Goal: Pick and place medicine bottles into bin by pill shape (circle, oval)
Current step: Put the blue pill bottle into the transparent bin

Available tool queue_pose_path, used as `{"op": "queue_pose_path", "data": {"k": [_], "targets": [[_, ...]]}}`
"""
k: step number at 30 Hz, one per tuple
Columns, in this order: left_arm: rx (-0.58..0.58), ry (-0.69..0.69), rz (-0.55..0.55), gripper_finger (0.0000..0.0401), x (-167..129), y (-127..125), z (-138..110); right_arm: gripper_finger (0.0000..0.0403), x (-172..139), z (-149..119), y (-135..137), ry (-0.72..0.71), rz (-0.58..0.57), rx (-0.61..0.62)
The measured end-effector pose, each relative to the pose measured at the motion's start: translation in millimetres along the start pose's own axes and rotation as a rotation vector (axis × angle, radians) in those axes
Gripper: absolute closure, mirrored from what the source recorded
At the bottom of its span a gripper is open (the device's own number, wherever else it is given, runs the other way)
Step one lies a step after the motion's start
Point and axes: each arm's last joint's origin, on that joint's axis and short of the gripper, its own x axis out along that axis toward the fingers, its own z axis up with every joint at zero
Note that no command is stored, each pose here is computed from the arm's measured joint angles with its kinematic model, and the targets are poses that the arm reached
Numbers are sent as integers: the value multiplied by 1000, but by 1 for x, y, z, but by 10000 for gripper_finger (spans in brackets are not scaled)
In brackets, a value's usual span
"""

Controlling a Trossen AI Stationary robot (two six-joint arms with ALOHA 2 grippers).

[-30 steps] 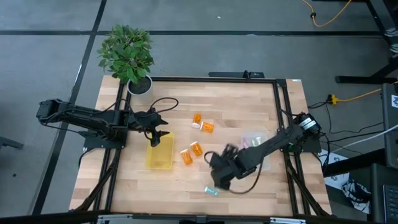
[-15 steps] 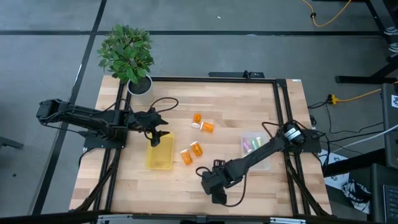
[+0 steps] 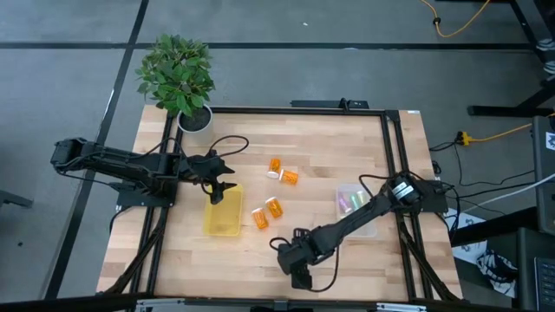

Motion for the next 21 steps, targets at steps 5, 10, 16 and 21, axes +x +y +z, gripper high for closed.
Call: {"op": "queue_pose_path", "data": {"k": [5, 10, 16, 21], "targets": [[-22, 1, 0, 172, 0, 0, 0, 120, -1, -4, -5, 14, -91, -64], [-22, 4, 1, 172, 0, 0, 0, 120, -4, -8, -19, 62, -252, -70], [-22, 4, 1, 172, 0, 0, 0, 120, -5, -8, -25, 62, -324, -138], [-22, 4, 1, 172, 0, 0, 0, 120, -7, -9, -26, 83, -333, -153]]}}
